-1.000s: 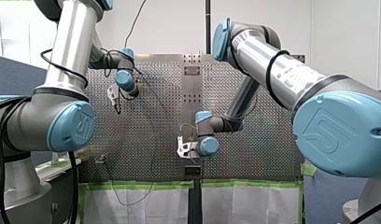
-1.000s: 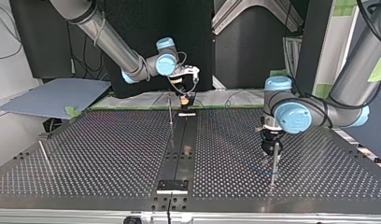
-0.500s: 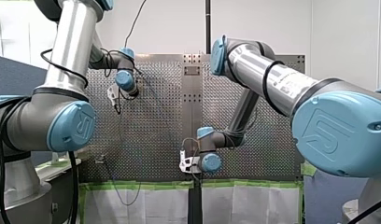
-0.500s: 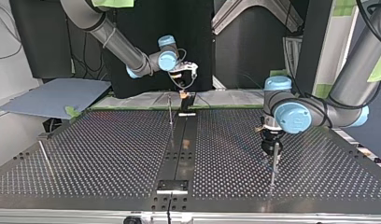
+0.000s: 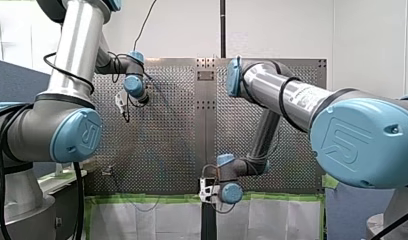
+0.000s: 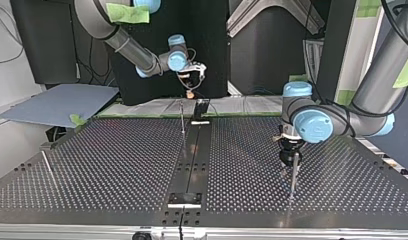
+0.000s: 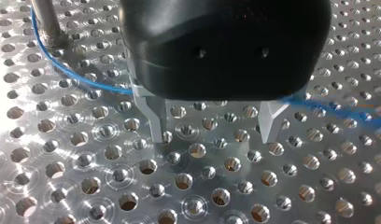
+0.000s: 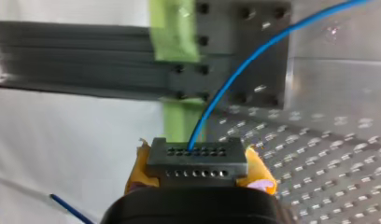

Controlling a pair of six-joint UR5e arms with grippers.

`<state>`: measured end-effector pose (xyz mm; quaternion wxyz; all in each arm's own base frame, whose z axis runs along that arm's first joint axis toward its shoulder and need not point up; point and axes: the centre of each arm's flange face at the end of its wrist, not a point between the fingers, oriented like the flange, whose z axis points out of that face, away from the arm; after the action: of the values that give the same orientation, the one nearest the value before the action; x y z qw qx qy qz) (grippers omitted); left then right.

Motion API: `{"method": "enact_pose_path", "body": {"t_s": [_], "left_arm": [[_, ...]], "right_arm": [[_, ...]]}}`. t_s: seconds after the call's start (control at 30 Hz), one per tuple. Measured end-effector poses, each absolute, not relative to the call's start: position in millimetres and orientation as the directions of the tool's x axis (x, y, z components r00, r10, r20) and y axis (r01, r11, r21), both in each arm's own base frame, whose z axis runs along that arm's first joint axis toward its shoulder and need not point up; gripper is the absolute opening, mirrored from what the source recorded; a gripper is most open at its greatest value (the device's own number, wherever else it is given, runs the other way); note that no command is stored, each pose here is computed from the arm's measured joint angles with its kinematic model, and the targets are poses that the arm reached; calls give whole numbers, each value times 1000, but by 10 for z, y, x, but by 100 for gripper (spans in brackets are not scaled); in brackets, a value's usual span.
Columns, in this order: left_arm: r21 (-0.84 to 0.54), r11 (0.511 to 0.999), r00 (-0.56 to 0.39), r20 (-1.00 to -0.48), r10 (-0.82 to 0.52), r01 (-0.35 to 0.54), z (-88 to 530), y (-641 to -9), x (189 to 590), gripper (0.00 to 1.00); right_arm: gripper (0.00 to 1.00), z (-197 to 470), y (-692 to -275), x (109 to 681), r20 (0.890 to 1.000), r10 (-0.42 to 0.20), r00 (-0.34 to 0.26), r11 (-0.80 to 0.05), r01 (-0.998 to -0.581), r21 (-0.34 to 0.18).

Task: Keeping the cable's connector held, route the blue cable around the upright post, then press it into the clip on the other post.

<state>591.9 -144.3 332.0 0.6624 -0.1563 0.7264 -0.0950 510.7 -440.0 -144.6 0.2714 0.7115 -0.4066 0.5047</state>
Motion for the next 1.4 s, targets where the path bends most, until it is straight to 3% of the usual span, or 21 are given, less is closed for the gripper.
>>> {"method": "enact_pose_path", "body": {"t_s": [0.23,0.73,0.9,1.4], "left_arm": [[-344,933,-77,-933,-352,-100,3318,-1455,5913,96],[-344,934,-80,-933,-352,-99,3318,-1475,5902,96],[-343,934,-81,-933,-352,-102,3315,-1473,5901,96],[-350,929,-87,-928,-361,-120,3303,-1458,5887,96]], "right_arm": [[0,-1928,-4262,4794,920,-357,160,-494,-869,-40],[0,-2053,-4213,4565,916,-363,172,-475,-880,-23],[0,-1942,-4235,4508,924,-348,156,-468,-883,-27],[0,-1348,-4321,4350,963,-264,47,-425,-902,-73]]}}
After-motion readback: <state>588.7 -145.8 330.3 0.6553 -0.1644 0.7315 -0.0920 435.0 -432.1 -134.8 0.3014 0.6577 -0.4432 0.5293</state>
